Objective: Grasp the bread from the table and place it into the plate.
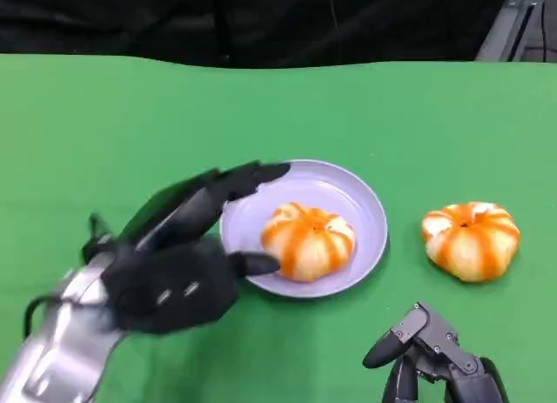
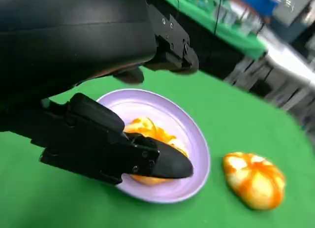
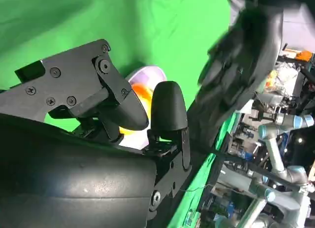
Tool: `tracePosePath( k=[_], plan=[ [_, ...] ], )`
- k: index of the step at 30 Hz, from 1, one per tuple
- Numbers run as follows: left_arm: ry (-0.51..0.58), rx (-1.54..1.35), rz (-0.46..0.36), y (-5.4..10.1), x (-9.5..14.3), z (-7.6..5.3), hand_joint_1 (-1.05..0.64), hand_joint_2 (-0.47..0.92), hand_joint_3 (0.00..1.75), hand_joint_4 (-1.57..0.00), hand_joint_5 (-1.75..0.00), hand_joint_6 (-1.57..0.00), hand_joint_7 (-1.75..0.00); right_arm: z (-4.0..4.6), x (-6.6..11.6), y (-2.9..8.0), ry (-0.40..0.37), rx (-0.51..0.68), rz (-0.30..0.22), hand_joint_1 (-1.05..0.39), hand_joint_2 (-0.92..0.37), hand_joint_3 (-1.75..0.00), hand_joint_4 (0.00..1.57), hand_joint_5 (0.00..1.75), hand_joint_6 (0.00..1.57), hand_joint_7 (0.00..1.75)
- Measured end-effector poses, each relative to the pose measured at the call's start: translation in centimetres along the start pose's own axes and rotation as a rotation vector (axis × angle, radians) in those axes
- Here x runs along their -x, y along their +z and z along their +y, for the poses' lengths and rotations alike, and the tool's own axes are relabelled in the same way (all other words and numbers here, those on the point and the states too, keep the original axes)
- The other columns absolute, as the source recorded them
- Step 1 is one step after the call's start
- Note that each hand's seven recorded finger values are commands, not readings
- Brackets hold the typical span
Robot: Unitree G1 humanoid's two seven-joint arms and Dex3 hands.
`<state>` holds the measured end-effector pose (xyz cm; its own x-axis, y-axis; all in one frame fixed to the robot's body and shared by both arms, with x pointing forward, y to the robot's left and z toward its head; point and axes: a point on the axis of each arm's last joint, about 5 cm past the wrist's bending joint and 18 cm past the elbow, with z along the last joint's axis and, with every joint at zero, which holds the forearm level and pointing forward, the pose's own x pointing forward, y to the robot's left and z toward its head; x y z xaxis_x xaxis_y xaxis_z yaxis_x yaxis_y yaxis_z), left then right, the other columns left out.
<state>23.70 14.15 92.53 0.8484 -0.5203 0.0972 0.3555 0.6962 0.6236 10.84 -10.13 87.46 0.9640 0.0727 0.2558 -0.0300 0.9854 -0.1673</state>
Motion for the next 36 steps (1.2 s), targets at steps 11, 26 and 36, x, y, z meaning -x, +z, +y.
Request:
tracePosePath(
  k=[11,26,36],
  plan=[
    [0.339,0.27,-0.079,-1.0,7.7,-2.0,-0.25,0.67,0.73,-0.65,-1.44,-0.64,-1.16,-0.1,0.4,-0.1,-0.004,0.005,0.01,-0.12,-0.74,-1.38,0.76,1.75,0.38,1.75],
    [0.532,0.45,-0.021,-0.4,10.0,-4.7,-0.05,0.35,1.49,-0.86,-1.75,-0.79,-1.68,-1.15,0.4,-0.4,-0.005,0.075,0.001,-0.11,-0.74,-1.37,0.71,1.75,0.37,1.75],
    [0.536,0.467,0.001,-0.6,10.0,-5.4,-0.06,0.33,1.5,-0.87,-1.75,-0.78,-1.65,-1.37,0.4,-0.4,-0.009,0.013,0.008,-0.12,-0.77,-1.34,0.66,1.75,0.35,1.75]
  ],
)
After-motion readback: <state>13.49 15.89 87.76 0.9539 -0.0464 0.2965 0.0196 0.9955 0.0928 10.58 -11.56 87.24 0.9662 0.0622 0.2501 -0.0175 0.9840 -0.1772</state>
